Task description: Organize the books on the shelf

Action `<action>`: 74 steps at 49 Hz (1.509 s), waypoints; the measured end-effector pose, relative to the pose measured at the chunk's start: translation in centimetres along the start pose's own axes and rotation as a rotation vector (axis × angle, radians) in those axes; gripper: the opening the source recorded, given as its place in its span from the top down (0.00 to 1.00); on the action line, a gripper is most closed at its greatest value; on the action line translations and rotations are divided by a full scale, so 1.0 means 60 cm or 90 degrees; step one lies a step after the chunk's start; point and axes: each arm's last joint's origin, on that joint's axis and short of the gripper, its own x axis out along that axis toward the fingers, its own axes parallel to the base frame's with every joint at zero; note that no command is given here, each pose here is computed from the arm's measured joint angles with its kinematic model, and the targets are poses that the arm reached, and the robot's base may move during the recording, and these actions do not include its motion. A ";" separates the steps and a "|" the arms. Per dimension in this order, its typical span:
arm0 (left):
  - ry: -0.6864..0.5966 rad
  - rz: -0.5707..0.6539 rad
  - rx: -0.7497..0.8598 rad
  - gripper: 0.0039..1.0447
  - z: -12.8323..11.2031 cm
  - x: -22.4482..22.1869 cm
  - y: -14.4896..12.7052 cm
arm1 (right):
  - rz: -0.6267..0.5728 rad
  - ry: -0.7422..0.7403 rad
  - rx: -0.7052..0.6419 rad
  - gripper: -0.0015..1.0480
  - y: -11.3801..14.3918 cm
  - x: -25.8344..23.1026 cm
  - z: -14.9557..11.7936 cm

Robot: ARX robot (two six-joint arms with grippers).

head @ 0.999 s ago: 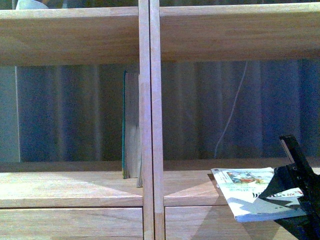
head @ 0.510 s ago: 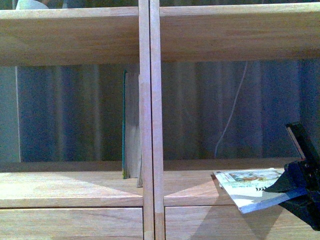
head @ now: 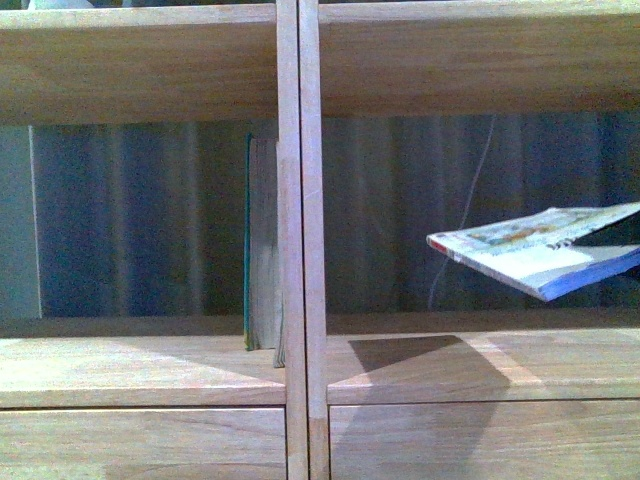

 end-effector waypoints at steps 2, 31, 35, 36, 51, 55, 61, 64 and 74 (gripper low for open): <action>0.000 0.000 0.000 0.07 0.000 0.000 0.000 | 0.014 0.003 -0.010 0.93 0.006 -0.007 0.001; 0.000 0.000 0.000 0.07 0.000 0.000 0.000 | 0.207 0.037 -0.118 0.93 0.101 -0.073 -0.024; 0.000 0.000 0.000 0.07 0.000 0.000 0.000 | 0.221 0.036 -0.128 0.93 0.107 -0.076 -0.027; 0.000 0.000 0.000 0.07 0.000 0.000 0.000 | 0.224 0.037 -0.130 0.93 0.108 -0.076 -0.029; 0.061 0.077 -0.089 0.07 0.018 0.026 0.015 | 0.255 0.068 -0.154 0.93 0.119 -0.062 -0.059; 0.042 0.060 -0.101 0.07 0.045 0.048 0.025 | 0.256 0.080 -0.156 0.93 0.119 -0.054 -0.069; 0.034 -0.009 -0.124 0.07 0.085 0.093 0.036 | 0.257 0.096 -0.166 0.93 0.120 -0.043 -0.088; 0.047 -0.054 -0.156 0.07 0.100 0.114 0.036 | 0.267 0.110 -0.174 0.93 0.126 -0.041 -0.099; 0.080 -0.157 -0.235 0.07 0.140 0.170 -0.008 | 0.297 0.124 -0.190 0.93 0.149 -0.036 -0.120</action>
